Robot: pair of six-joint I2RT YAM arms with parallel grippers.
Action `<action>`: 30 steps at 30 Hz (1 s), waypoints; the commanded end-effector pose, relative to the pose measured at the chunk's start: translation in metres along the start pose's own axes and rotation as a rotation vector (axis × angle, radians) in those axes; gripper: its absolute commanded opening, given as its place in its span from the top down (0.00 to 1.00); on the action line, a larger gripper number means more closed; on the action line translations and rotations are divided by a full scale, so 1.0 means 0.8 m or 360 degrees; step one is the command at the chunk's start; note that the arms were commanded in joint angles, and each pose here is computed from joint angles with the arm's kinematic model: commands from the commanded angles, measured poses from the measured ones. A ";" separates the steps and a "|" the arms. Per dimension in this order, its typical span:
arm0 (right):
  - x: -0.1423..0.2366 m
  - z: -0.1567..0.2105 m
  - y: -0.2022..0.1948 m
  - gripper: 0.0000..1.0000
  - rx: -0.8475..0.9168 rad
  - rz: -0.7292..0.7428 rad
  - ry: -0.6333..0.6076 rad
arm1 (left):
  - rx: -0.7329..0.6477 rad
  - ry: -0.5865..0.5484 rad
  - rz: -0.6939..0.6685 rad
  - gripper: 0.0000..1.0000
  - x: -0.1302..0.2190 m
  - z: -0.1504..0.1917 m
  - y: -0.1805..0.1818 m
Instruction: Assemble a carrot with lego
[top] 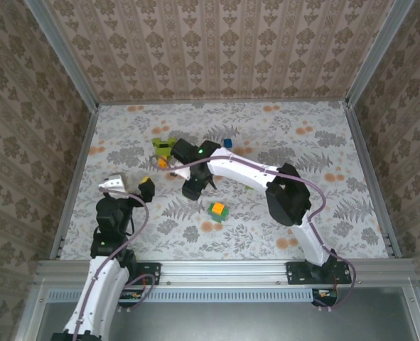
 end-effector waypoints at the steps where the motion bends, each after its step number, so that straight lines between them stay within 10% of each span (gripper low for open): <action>1: -0.003 0.009 -0.012 0.38 0.0134 0.0010 0.0040 | 0.0176 0.0047 -0.0018 0.00 0.004 0.016 0.011; 30: -0.064 -0.020 0.007 0.34 0.0357 0.0074 0.0184 | 0.0264 0.0015 0.0012 0.00 0.001 0.019 0.020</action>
Point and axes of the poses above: each hand's point on the last joint's axis, 136 mm out from that joint toward the fingers, its own x axis back along the fingers, its own y axis along the line the jaws close on, z = x × y, the point moved 4 cm from there along x, back along the fingers, and after that the axes turned 13 degrees about -x, right-handed, at the moved point
